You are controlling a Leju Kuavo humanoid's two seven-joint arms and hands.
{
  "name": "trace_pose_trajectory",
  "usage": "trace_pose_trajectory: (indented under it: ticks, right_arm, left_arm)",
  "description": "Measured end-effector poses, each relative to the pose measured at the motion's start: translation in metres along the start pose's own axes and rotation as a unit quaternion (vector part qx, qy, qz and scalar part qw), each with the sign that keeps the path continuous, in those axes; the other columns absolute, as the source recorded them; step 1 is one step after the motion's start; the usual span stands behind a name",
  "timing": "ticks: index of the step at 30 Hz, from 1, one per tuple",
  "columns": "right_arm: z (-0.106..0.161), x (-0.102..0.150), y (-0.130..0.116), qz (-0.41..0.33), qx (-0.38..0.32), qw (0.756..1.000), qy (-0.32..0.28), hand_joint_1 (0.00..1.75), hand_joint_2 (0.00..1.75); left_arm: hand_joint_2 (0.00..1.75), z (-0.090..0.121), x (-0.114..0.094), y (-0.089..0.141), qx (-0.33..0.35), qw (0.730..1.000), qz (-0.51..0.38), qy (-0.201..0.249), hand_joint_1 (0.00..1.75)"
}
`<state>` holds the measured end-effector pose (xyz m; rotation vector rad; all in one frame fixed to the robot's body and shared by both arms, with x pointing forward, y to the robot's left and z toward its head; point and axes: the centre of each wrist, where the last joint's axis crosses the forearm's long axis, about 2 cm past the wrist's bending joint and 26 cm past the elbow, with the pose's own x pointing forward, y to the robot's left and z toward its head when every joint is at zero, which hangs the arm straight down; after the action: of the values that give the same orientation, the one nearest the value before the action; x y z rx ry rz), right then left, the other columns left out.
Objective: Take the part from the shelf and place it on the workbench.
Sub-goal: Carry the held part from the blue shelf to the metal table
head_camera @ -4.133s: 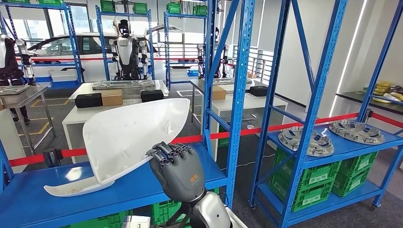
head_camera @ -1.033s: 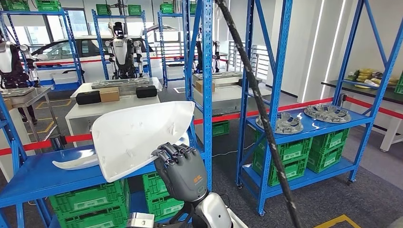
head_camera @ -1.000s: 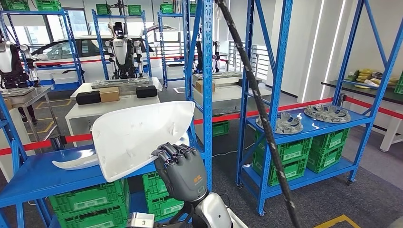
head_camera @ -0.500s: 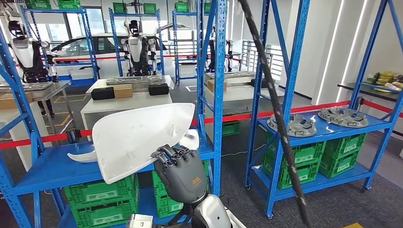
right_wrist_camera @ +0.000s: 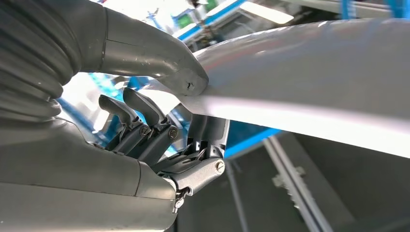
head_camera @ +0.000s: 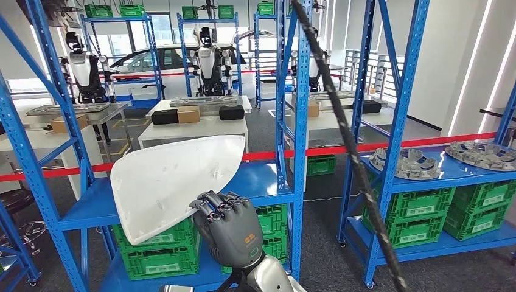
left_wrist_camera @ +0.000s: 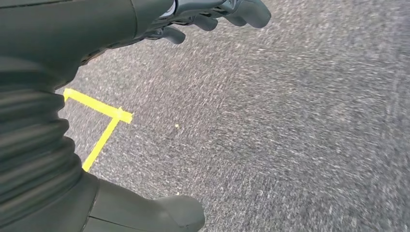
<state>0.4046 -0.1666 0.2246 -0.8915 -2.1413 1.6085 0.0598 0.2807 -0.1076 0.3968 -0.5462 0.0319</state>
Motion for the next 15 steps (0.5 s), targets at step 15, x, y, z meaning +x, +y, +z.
trace_pose_trajectory:
  ticks: [15]
  right_arm:
    - [0.013,0.002,-0.009,0.019,-0.024,1.0,-0.007,1.69,1.75]
  left_arm:
    - [1.75,0.005,-0.008,-0.002,-0.001,1.0,0.007,0.017,0.0]
